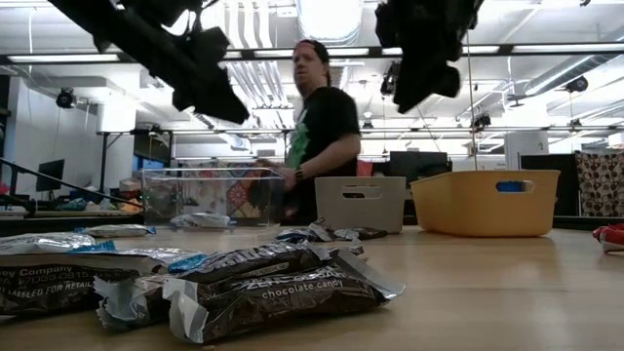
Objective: Organize candy in baskets
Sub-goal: Put the brown chocolate into the yellow bin
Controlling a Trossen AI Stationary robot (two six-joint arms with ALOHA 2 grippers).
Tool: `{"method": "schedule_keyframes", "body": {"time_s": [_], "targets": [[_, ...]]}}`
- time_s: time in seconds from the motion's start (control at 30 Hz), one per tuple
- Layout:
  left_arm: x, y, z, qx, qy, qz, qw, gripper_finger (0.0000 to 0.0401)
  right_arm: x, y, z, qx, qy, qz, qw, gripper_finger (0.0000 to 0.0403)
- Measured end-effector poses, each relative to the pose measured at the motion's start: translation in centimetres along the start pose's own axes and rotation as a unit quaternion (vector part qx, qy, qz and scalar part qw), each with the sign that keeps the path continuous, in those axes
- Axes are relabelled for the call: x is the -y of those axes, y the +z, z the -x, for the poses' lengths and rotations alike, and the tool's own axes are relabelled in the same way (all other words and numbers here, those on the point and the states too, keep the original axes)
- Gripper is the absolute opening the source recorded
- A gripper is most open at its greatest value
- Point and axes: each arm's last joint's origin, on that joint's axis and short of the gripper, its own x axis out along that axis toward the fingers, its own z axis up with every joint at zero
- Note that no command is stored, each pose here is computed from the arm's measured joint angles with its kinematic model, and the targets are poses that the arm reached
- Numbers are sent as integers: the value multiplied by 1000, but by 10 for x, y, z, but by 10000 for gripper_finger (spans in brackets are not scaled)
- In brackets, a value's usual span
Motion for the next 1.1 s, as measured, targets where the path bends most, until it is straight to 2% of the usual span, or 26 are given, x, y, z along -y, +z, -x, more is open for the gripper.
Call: {"method": "schedule_keyframes", "body": {"time_s": [0.23, 0.33, 0.47, 0.57, 0.73, 0.87, 1.1], "targets": [[25, 1, 8, 23, -50, -36, 998, 160, -1, -12, -2, -55, -13, -36, 998, 98], [28, 1, 9, 27, -56, -44, 997, 160, -4, -15, -1, -64, -9, -43, 997, 91], [28, 1, 9, 26, -56, -43, 997, 160, -9, -22, 0, -108, 20, -75, 991, 80], [28, 1, 8, 24, -56, -44, 997, 160, -13, -32, 1, -150, 22, -84, 985, 74], [28, 0, 8, 24, -56, -45, 997, 160, -19, -52, 5, -215, -23, -118, 969, 72], [28, 1, 8, 24, -56, -45, 997, 160, -30, -67, 7, -244, -44, -147, 958, 88], [27, 1, 8, 26, -37, -51, 998, 160, -49, -95, 8, -273, -63, -164, 946, 141]]}}
